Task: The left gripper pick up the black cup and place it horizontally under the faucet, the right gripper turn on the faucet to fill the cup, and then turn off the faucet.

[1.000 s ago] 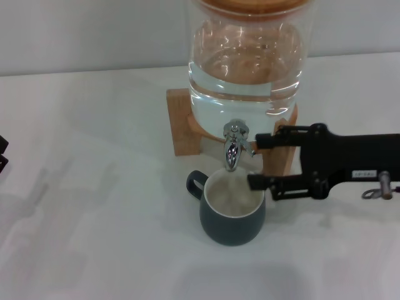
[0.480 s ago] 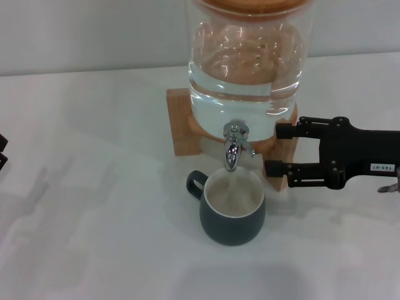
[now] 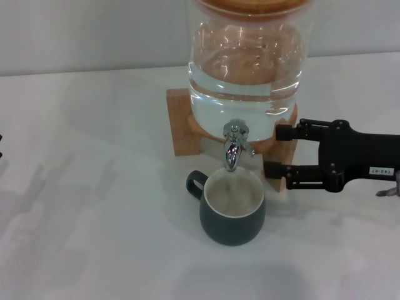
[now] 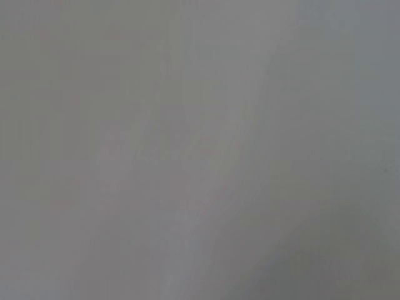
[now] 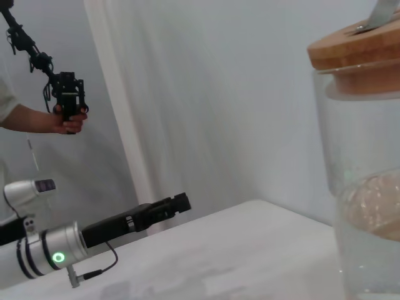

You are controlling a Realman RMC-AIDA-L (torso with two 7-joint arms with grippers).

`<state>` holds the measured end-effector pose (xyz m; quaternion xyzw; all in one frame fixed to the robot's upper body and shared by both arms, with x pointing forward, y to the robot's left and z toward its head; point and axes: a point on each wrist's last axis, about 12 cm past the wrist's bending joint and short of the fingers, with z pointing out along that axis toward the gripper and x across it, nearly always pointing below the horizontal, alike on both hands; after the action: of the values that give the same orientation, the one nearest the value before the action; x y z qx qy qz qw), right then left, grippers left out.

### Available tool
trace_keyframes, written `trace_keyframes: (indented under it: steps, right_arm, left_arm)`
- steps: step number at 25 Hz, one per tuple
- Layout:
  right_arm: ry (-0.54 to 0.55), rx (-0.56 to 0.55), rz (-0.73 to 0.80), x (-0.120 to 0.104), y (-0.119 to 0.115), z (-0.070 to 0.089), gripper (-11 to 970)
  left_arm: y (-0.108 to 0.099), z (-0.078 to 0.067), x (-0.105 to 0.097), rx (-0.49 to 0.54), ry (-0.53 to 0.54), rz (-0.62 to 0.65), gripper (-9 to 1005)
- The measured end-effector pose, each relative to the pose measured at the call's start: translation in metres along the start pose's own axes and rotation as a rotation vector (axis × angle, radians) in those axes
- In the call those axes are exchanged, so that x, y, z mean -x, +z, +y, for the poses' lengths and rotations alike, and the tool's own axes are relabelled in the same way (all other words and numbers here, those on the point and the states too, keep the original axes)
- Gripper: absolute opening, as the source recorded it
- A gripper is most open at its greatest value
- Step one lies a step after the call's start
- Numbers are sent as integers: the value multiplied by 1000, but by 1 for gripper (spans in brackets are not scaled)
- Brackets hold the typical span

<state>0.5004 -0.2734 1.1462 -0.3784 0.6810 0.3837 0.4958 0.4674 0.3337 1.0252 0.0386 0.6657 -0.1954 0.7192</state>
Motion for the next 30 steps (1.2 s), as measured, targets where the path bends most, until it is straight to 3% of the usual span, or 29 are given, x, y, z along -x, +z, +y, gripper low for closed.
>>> trace_keyframes:
  steps: [8,30]
  right_arm:
    - [-4,9,10,-1,16,5,794]
    - [-71,-162,45,-1,25,28,793]
  left_arm:
    - [2,0,1,-3,3,-4,787]
    - [-5,2,1,5,6,0,787]
